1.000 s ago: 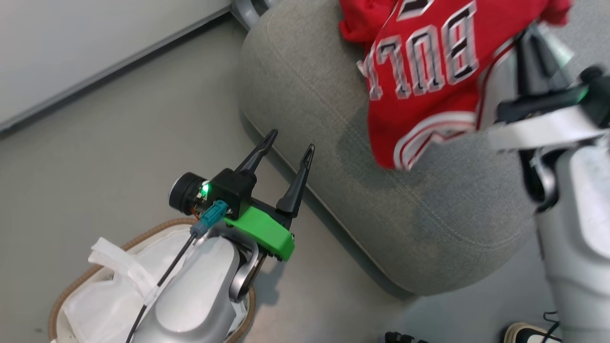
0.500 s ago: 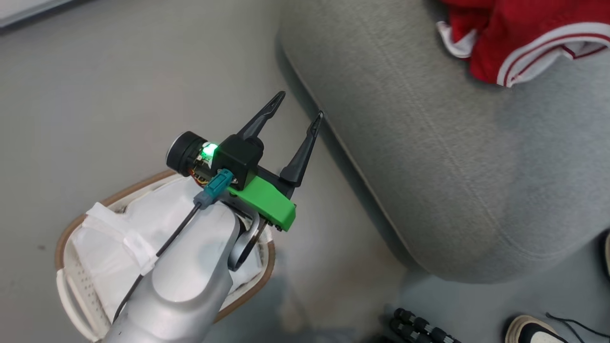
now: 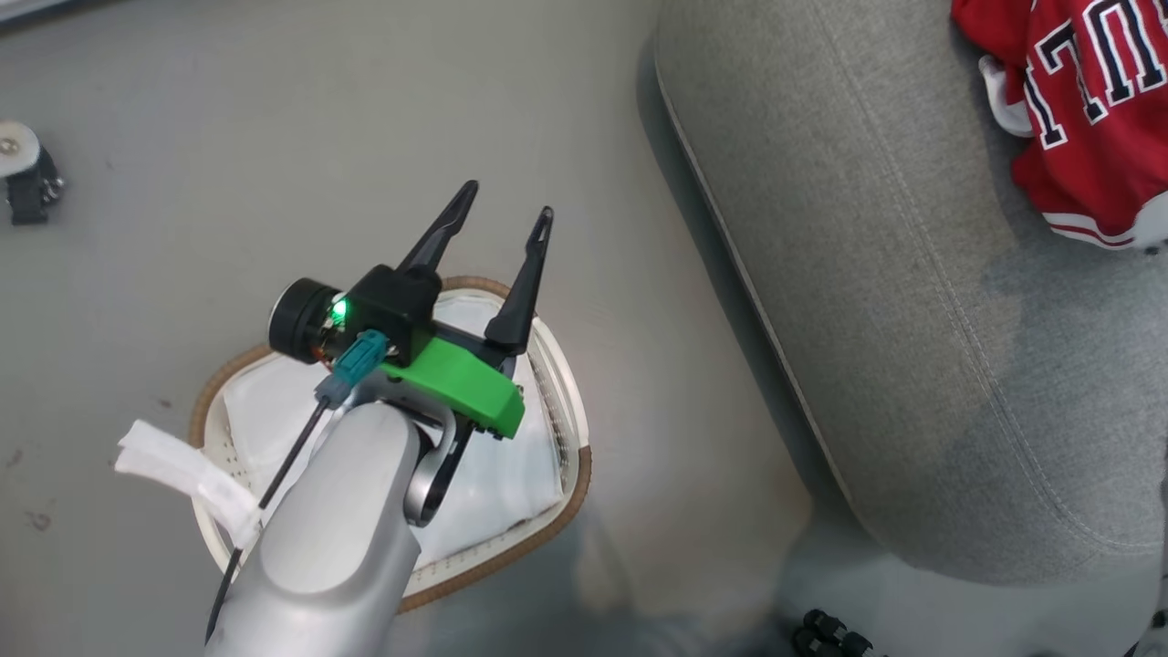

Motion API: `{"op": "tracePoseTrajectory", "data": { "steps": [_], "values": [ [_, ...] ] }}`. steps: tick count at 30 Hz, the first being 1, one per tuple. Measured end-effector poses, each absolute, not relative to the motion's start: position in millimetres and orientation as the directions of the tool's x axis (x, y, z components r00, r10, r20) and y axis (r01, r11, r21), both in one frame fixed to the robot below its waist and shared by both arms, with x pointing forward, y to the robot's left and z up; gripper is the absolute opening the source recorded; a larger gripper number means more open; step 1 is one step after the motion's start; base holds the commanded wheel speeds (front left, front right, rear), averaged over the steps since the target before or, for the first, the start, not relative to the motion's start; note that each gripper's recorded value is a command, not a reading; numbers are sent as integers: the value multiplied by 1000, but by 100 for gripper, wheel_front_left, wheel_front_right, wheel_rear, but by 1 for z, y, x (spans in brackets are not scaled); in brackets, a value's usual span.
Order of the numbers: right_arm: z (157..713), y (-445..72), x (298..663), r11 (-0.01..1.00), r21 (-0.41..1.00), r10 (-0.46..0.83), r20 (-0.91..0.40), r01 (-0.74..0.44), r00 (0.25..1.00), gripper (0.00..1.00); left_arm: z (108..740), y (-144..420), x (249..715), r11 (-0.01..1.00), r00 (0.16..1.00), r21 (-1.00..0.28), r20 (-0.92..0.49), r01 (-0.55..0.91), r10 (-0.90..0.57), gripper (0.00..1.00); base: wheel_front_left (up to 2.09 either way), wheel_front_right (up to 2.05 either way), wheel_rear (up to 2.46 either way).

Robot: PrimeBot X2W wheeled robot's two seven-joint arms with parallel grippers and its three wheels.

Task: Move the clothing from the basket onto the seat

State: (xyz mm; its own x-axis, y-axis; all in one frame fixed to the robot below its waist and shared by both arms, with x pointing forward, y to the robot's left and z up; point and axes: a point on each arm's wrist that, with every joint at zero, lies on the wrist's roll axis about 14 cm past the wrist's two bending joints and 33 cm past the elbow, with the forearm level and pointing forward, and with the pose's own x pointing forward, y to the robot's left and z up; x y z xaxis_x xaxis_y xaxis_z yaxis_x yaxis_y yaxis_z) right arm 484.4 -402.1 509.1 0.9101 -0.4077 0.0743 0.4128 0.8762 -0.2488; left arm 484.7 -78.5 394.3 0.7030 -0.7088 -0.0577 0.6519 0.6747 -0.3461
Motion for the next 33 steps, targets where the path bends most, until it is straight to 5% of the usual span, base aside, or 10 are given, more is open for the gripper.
{"op": "tracePoseTrajectory", "data": {
  "steps": [11, 18, 33],
  "values": [
    [543, -315, 483, 965, -42, -248, 191, 260, 950, 100, 430, 0, 490, 832, 864, -290, -33, 473, -503, 100, 0, 0, 0],
    [520, -259, 482, 991, 17, -133, 133, 132, 982, 100, 439, 76, 475, 927, 948, -228, -51, 297, -316, 100, 0, 0, 0],
    [491, -174, 433, 994, 78, 75, 30, -77, 997, 100, 441, 163, 388, 981, 990, -182, -111, 61, -83, 100, 0, 0, 0]
  ]
}}
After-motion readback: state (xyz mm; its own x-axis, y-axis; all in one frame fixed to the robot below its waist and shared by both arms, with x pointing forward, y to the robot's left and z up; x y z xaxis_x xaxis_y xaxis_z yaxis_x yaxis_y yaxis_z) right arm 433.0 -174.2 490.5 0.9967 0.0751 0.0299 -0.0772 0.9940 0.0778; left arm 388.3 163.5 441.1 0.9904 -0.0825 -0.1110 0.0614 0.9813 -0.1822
